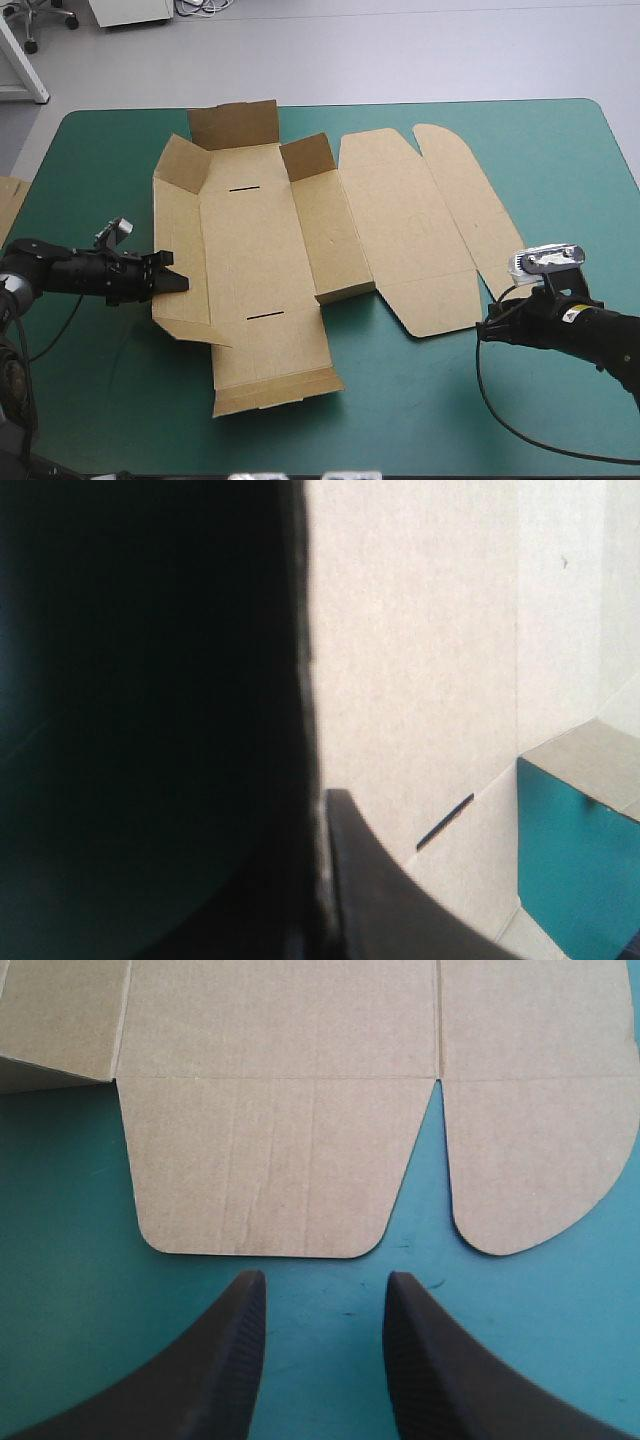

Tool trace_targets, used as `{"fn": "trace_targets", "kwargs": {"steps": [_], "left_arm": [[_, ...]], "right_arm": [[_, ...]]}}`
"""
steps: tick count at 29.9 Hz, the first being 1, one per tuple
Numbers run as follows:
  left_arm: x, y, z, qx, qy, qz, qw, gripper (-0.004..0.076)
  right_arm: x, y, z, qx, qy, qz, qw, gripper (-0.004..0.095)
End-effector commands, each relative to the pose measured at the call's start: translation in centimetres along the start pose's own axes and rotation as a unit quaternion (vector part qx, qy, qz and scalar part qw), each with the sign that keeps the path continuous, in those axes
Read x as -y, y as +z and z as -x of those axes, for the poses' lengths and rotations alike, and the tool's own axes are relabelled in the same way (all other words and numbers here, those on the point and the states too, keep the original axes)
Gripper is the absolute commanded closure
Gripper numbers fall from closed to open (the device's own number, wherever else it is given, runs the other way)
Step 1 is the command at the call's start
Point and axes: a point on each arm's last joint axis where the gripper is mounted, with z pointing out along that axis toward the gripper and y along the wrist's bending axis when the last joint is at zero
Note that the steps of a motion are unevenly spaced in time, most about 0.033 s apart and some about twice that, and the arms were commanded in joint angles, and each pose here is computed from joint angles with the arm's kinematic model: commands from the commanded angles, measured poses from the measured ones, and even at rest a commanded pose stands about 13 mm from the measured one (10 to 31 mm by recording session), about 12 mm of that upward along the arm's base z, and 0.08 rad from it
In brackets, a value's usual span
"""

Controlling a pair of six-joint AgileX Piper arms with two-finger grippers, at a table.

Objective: Fold the box

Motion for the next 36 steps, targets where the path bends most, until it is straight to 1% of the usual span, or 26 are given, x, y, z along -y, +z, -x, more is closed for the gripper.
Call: {"fn": "trace_targets", "kwargs": {"steps": [1,3,6,10,13,16,20,22,28,32,36], "left_arm": [[3.2,-1.9,1.9,0.012,0.055,0.006,0.998,0.0734],[4.4,-2.6,2.9,0.016,0.076,0.025,0.997,0.0734],[6.6,-4.3,4.4,0.019,0.131,0.059,0.989,0.0734],[9.6,-6.3,5.4,0.002,0.216,0.105,0.971,0.0734],[11.6,-7.0,5.9,0.009,0.264,0.136,0.955,0.0734],[13.4,-6.8,6.5,0.013,0.299,0.142,0.944,0.0734],[15.0,-5.2,7.3,0.001,0.332,0.14,0.933,0.0734],[16.2,-4.3,7.6,-0.009,0.365,0.143,0.92,0.0734],[19.9,-1.9,8.5,-0.023,0.46,0.209,0.862,0.0734],[22.5,-1.0,9.0,-0.018,0.533,0.243,0.81,0.0732],[24.8,-0.7,9.2,-0.013,0.612,0.25,0.75,0.0732]], "right_arm": [[-0.2,-1.1,1.4,0.048,-0.007,-0.002,0.999,0.0533],[-0.3,-1.3,1.6,0.053,-0.008,-0.002,0.999,0.0533],[-0.4,-1.9,2.2,0.065,-0.011,-0.003,0.998,0.0533],[-0.6,-2.8,3.2,0.084,-0.017,-0.004,0.996,0.0533],[-0.6,-3.2,3.5,0.09,-0.019,-0.004,0.996,0.0533],[-0.6,-3.2,3.5,0.087,-0.022,-0.005,0.996,0.0533],[-0.7,-3.2,3.4,0.076,-0.025,-0.004,0.997,0.0533],[-0.6,-3.2,3.3,0.071,-0.027,-0.005,0.997,0.0533],[-0.5,-3.3,3.2,0.068,-0.033,-0.011,0.997,0.0533],[-0.4,-3.8,3.7,0.073,-0.049,-0.028,0.996,0.0533],[-0.2,-4.9,4.6,0.09,-0.06,-0.053,0.993,0.0533]]}}
